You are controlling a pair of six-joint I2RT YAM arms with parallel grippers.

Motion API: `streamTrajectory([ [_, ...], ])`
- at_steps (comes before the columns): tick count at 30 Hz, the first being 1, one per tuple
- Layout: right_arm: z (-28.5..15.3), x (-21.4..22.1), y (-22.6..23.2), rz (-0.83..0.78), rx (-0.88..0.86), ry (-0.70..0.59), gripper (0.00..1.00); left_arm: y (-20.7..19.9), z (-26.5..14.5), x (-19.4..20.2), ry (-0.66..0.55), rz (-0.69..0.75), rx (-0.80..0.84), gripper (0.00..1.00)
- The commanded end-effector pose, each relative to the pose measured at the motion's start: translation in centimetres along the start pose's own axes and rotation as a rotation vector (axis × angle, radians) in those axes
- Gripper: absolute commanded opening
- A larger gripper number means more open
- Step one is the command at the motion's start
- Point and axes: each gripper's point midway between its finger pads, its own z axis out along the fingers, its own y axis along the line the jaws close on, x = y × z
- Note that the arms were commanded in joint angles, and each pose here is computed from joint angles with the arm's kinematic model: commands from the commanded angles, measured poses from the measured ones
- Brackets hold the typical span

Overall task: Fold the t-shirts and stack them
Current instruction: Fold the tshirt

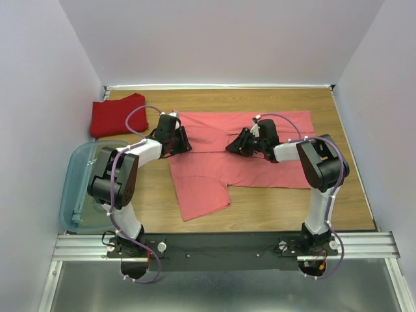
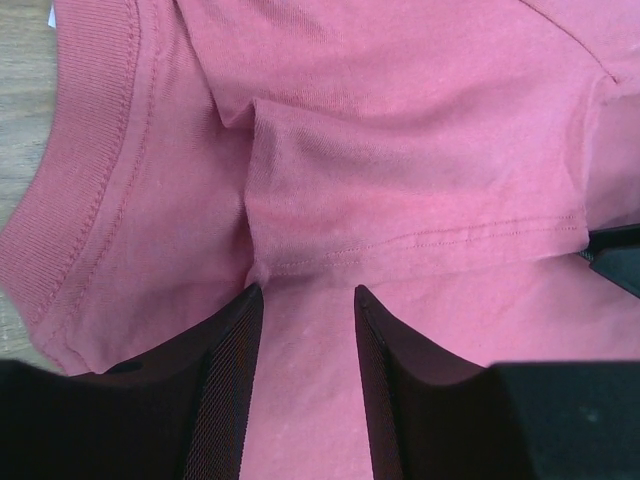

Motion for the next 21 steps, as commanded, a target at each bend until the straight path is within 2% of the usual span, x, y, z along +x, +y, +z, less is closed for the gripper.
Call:
streamTrajectory([
  [1,-0.1,-0.8,-0.8,-0.002,0.053,-0.055,0.44,-0.9,0.3,-0.9,-0.022,0.008,0.019,0.47],
  [11,0.5,-1.0,0.0,-0.006,0.019,-0.035,0.43,-0.7,0.5,-1.0,-0.019,0.015,0.001,0.39],
  [15,0.5,-1.1,0.1,-0.009,0.016,-0.036,0.43,0.6,-0.6,-2.4,-0.08,0.017,-0.093,0.44],
  [21,0.7,-0.8,-0.3,0.001,0.02,-0.027,0.43,1.9,0.1,-2.4,-0.068,0.035,-0.162,0.48],
])
